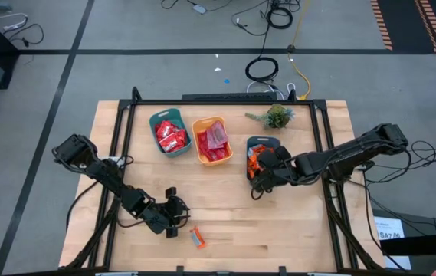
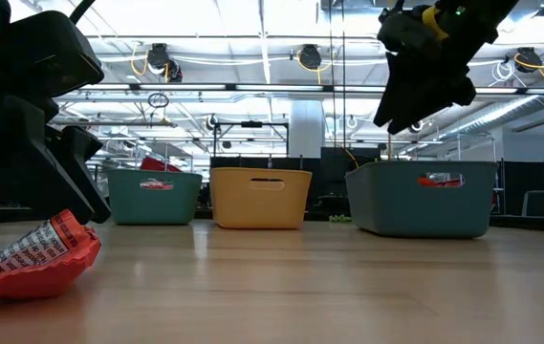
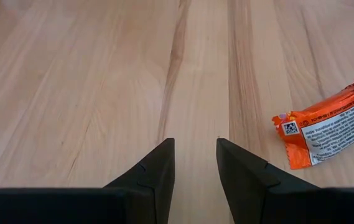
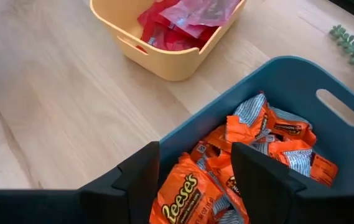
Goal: Sort candy
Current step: Put the orange wrapper chocolate candy into the dark blue bin
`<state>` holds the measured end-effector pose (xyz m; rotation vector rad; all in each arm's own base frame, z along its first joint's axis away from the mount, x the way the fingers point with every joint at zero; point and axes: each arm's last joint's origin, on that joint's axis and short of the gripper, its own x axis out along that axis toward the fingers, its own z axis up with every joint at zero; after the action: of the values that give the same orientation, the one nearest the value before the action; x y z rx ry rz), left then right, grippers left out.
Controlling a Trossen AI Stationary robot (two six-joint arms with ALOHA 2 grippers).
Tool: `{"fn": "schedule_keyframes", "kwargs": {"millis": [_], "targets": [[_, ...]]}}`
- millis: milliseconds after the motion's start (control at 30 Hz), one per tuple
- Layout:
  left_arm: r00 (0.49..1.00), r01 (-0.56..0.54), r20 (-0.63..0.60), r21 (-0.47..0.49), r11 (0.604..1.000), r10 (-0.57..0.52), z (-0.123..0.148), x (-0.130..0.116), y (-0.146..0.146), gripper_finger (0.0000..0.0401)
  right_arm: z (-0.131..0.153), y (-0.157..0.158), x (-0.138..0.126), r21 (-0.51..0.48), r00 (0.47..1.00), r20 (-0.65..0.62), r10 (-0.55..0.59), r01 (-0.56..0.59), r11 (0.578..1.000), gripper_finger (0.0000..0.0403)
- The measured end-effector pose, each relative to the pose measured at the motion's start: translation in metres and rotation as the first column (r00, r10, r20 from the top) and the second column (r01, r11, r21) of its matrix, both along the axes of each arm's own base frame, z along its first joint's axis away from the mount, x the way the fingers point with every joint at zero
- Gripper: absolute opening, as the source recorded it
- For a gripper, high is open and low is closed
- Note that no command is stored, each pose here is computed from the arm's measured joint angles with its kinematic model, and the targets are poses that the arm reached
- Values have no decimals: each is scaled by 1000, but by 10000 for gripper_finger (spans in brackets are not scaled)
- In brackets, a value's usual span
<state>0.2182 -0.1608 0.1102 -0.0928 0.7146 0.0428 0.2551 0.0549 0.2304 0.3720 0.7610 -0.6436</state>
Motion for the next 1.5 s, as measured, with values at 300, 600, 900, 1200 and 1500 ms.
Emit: {"fn": "schedule_keyframes", "kwargs": {"millis": [300, 600, 900, 1200, 1500], "targets": [[1000, 0, 0, 0, 1000, 0, 0, 0, 0, 128, 4, 14, 4, 25, 995, 84, 46, -48, 999, 190], [1000, 0, -1, 1, 1000, 0, 0, 0, 0, 128, 3, 51, 34, -34, 919, 301, 256, -258, 966, 190], [1000, -1, 1, -2, 1000, 1, 0, 0, 0, 128, -30, 76, 59, -13, 881, 347, 320, -337, 941, 190], [1000, -1, 2, -2, 1000, 1, 0, 0, 0, 128, -52, 98, 72, 13, 883, 318, 345, -368, 930, 190], [1000, 0, 1, -1, 1000, 0, 0, 0, 0, 128, -41, 149, 137, -48, 874, 141, 466, -464, 885, 190]]}}
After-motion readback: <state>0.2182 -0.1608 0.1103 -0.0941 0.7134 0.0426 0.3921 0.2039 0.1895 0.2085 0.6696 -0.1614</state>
